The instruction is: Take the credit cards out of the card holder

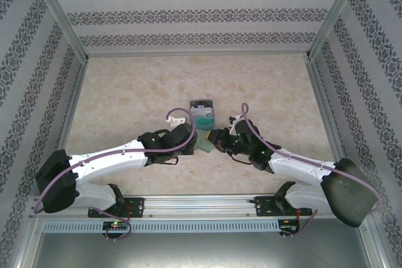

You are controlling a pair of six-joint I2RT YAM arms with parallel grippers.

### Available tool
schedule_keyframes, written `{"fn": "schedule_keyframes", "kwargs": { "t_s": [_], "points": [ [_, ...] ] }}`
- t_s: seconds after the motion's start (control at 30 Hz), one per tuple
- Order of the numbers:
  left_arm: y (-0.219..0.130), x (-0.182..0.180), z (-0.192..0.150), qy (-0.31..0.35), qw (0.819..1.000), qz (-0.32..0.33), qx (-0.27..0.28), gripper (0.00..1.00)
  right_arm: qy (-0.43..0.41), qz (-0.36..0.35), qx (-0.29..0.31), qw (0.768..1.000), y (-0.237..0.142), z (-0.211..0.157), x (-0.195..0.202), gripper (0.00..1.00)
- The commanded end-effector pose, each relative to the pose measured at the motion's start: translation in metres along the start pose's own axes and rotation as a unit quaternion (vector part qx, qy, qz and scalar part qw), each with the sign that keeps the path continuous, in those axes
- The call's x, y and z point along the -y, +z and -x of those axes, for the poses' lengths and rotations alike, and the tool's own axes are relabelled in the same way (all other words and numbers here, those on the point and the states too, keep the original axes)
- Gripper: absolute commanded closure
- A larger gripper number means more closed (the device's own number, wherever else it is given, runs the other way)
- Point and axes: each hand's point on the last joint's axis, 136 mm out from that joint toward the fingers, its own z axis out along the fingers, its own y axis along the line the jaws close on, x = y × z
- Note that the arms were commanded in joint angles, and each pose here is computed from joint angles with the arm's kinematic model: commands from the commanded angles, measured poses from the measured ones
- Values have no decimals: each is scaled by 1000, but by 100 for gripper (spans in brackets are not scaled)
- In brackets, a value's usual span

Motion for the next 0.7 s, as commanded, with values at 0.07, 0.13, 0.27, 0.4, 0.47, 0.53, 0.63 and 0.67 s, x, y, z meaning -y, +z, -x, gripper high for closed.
{"fn": "schedule_keyframes", "kwargs": {
  "t_s": [0.07, 0.13, 0.27, 0.4, 0.47, 0.53, 0.63, 0.67],
  "points": [
    [-4, -16, 11, -3, 999, 26, 27, 100, -13, -14, 7, 1000, -4, 1, 9, 87],
    [-5, -4, 14, 1, 999, -10, 34, 100, -16, -18, 6, 1000, -4, 1, 10, 48],
    [-7, 10, 14, 24, 997, -58, 42, 100, -24, -37, 10, 999, -5, 1, 21, 25],
    [0, 8, 5, 59, 996, -56, 28, 100, -38, -62, 10, 997, -6, 1, 33, 21],
    [4, 4, -1, 70, 996, -51, 21, 100, -45, -76, 8, 996, -7, 0, 40, 19],
    [6, 0, -6, 78, 996, -50, 17, 100, -52, -85, 5, 995, -7, 0, 42, 19],
    [6, -6, -9, 84, 995, -46, 15, 100, -64, -96, 0, 993, -8, -1, 45, 19],
    [5, -9, -10, 86, 995, -41, 15, 100, -68, -102, -3, 992, -8, -2, 46, 19]
  ]
}}
